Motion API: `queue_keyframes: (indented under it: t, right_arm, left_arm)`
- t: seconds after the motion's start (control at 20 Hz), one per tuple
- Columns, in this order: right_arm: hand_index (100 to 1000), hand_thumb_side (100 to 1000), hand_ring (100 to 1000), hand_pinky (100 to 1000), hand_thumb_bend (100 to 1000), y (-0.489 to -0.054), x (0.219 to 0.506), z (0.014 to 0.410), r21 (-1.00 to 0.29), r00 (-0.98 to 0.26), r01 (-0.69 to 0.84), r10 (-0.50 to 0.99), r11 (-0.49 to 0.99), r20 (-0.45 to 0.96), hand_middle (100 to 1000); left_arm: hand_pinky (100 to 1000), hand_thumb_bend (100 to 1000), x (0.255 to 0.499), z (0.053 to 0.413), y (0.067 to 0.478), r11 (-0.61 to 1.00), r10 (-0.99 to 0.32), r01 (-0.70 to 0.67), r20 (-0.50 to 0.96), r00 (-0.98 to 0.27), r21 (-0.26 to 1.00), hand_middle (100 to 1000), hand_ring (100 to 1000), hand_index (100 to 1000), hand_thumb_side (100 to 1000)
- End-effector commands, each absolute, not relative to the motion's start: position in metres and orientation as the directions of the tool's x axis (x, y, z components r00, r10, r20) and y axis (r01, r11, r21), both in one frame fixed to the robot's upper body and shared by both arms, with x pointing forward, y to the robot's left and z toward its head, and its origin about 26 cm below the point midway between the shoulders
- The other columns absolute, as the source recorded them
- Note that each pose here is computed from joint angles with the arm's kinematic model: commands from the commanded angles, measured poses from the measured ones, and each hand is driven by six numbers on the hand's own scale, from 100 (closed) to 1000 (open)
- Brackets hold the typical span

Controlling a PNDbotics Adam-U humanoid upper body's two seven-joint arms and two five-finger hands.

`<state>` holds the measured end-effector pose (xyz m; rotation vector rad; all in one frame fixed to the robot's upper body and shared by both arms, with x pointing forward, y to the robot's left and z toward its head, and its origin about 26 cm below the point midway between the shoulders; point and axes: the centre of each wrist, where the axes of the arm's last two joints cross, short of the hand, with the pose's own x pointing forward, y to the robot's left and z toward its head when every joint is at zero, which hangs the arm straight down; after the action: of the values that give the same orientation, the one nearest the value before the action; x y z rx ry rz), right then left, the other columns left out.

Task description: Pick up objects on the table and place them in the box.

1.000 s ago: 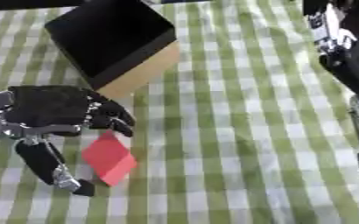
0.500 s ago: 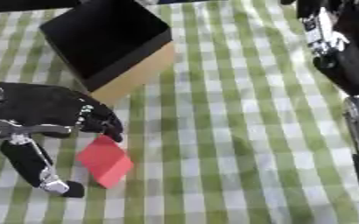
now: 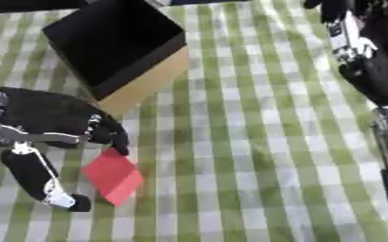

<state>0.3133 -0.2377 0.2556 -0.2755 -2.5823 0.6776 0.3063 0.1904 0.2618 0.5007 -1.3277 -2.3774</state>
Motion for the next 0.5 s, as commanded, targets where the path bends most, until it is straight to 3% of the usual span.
queue_keyframes:
  t: [0.05, 0.5]
  right_arm:
    - [702, 715, 804, 804, 100, -0.238, 0.309, 0.262, -0.501, -0.888, 0.083, 0.292, 0.862, 0.355, 516]
    - [702, 716, 804, 804, 100, -0.238, 0.309, 0.262, -0.497, -0.887, 0.080, 0.289, 0.864, 0.359, 515]
  left_arm:
    - [795, 474, 0.307, 0.269, 0.192, -0.488, -0.496, 0.129, -0.152, -0.855, 0.863, 827, 893, 892, 582]
    - [796, 481, 0.315, 0.259, 0.191, -0.514, -0.498, 0.124, -0.178, -0.849, 0.849, 833, 899, 890, 567]
